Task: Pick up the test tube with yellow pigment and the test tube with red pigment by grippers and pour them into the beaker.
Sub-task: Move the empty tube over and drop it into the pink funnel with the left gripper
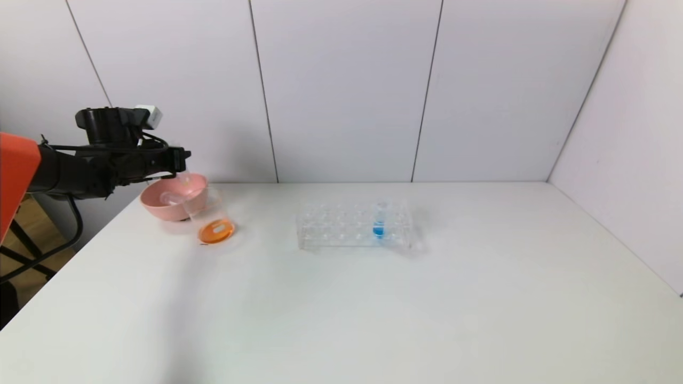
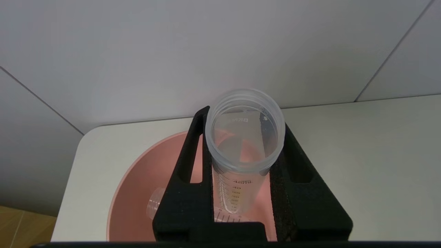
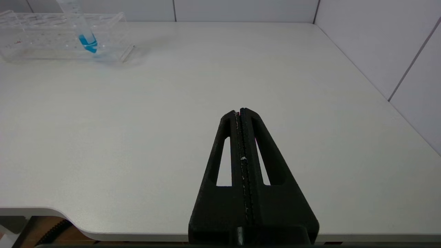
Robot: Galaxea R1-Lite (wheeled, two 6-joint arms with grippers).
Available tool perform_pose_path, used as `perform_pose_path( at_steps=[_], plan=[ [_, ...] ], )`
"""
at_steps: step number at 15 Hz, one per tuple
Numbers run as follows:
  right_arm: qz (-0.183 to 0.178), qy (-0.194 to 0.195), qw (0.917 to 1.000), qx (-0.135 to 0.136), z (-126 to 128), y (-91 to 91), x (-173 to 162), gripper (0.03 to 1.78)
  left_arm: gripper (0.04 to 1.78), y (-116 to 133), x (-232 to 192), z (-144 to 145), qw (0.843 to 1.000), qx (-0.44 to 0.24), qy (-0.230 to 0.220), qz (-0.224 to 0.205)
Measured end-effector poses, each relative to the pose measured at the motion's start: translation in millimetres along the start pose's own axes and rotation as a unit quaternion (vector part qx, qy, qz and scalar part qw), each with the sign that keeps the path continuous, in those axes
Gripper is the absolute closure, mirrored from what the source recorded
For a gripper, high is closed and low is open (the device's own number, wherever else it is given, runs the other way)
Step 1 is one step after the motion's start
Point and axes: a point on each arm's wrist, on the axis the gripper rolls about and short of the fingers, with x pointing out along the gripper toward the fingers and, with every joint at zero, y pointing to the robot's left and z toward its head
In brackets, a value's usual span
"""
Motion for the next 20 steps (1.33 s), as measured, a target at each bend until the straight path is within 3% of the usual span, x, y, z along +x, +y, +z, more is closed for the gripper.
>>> perform_pose_path(
  at_steps=[8,20],
  plan=[
    [0.0,0.0,1.0,0.0,0.0,0.0,0.0,1.7,1.35,15.4,7.3,-23.0,1.0,-0.005,0.011,0.017],
    [0.0,0.0,1.0,0.0,0.0,0.0,0.0,1.7,1.32,19.2,-0.2,-17.7,1.0,-0.012,0.008,0.018]
  ],
)
